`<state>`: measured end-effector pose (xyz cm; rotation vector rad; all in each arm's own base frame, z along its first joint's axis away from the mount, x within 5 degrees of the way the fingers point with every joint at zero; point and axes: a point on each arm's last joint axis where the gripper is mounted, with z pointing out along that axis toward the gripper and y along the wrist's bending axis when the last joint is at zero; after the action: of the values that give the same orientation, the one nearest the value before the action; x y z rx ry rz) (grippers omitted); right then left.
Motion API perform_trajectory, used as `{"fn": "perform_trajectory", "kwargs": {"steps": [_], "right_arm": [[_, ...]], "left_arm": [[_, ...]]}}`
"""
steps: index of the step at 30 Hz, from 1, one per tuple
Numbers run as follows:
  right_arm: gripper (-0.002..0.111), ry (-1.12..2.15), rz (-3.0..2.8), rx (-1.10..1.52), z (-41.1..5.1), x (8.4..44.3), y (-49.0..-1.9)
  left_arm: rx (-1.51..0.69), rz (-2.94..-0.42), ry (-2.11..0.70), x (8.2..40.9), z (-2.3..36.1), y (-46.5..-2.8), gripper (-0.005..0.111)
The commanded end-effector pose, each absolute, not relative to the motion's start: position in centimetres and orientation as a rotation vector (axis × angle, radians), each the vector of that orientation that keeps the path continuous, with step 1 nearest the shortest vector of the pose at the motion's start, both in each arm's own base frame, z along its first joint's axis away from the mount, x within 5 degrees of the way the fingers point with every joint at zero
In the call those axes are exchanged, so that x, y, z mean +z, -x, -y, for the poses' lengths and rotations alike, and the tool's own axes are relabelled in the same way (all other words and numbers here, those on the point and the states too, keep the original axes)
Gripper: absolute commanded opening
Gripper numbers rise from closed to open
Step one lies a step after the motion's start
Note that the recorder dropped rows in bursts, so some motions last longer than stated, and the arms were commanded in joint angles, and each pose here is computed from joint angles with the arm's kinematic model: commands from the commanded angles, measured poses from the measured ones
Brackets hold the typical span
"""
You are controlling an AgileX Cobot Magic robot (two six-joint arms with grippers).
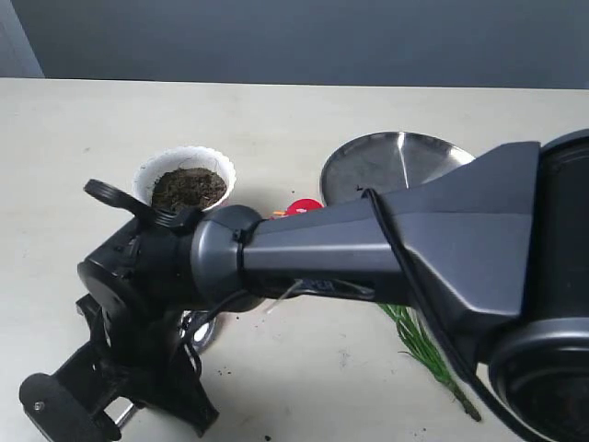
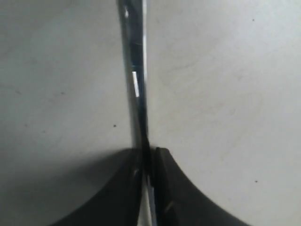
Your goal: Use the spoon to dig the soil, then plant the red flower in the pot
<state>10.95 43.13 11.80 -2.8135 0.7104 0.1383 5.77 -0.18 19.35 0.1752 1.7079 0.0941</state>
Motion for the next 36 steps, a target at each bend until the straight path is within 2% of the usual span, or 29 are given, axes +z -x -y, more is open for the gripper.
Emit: {"fn": "perform_trajectory", "kwargs": {"steps": [1, 8, 27, 30, 36], "right_arm": [[0.003, 2.784, -0.779, 0.216, -43.3, 11.9, -10.8], [-0.001, 2.768, -0.848, 0.22, -43.3, 12.0, -10.8], [-0.001, 2.638, -1.096, 0.249, -43.5, 12.6, -11.4], [-0.001, 2.555, -1.22, 0.289, -43.5, 13.4, -11.9], [-0.001, 2.152, -1.565, 0.466, -43.2, 17.3, -15.2]], "left_arm": [[0.085, -1.7, -0.169, 19.4, 0.2, -5.8, 0.0], [0.085, -1.7, -0.169, 19.4, 0.2, -5.8, 0.0], [0.085, -1.7, -0.169, 19.4, 0.2, -5.8, 0.0], [0.085, -1.7, -0.169, 19.4, 0.2, -5.8, 0.0], [0.085, -1.7, -0.169, 19.4, 0.2, -5.8, 0.0]]}}
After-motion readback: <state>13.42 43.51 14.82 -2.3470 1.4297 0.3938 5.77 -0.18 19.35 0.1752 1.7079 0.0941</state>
